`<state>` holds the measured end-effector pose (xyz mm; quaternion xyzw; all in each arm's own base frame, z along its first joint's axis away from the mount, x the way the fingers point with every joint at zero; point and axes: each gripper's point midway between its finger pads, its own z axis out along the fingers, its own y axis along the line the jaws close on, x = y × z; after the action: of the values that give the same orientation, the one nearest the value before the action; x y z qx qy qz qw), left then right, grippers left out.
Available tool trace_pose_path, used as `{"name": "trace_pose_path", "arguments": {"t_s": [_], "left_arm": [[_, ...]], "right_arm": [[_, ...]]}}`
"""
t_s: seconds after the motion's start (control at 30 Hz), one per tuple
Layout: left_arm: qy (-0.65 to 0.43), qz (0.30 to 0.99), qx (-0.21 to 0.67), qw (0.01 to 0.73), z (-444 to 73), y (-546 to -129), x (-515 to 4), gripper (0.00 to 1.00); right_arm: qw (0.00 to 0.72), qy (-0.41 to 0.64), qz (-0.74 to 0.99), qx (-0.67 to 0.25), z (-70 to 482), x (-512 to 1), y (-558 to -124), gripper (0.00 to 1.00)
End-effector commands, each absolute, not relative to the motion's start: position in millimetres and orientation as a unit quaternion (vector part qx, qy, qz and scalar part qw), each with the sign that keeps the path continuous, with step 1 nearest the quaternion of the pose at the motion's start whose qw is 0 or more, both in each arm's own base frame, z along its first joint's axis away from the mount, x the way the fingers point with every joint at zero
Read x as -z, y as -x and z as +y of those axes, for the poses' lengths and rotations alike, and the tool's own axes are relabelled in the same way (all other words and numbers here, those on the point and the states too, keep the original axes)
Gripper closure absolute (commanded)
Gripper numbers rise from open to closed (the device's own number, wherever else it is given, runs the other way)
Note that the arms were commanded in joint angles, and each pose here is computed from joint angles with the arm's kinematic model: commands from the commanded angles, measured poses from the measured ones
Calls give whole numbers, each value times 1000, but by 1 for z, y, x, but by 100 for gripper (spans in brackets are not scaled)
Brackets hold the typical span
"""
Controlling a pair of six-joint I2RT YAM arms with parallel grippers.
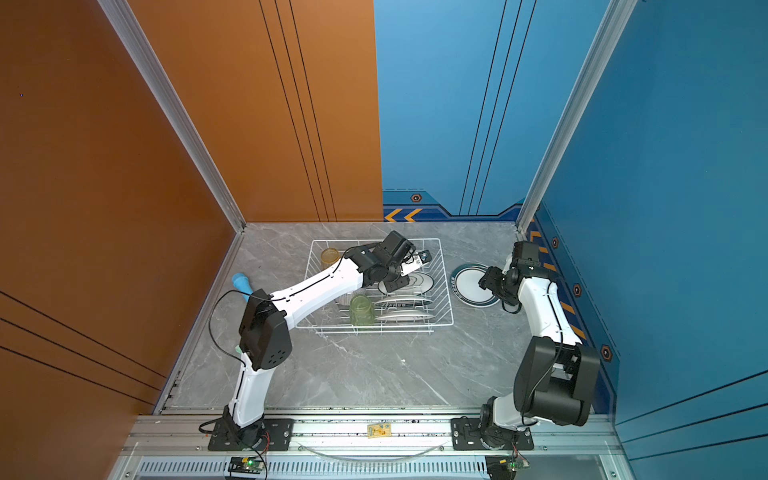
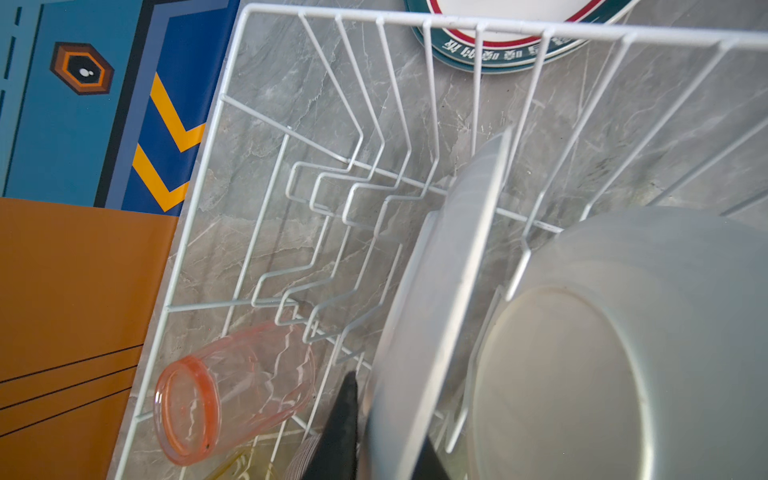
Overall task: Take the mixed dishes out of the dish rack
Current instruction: 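Lower the left gripper onto the next white plate in the rack and close, then lift the white plate out and hold it toward the right gripper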
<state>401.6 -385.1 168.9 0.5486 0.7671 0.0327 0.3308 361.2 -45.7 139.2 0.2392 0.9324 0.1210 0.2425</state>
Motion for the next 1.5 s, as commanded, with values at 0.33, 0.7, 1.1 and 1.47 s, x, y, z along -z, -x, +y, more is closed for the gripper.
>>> {"name": "trace_pose_path", "arguments": {"t_s": [0.33, 0.7, 1.1, 1.47], "left_arm": [[-522, 772, -80, 354, -387, -409, -170, 100], [-484, 761, -100, 420, -377, -415, -205, 100], [-479, 750, -78, 450, -367, -400, -253, 100], [-393, 769, 36, 502, -334, -398, -329, 100]], "right_arm": [[254, -227, 931, -129, -40, -147, -356, 31], [265, -228, 927, -131, -39, -152, -355, 31], [276, -219, 924, -147, -31, -161, -356, 32], [351, -159, 895, -226, 2, -216, -362, 35]]}}
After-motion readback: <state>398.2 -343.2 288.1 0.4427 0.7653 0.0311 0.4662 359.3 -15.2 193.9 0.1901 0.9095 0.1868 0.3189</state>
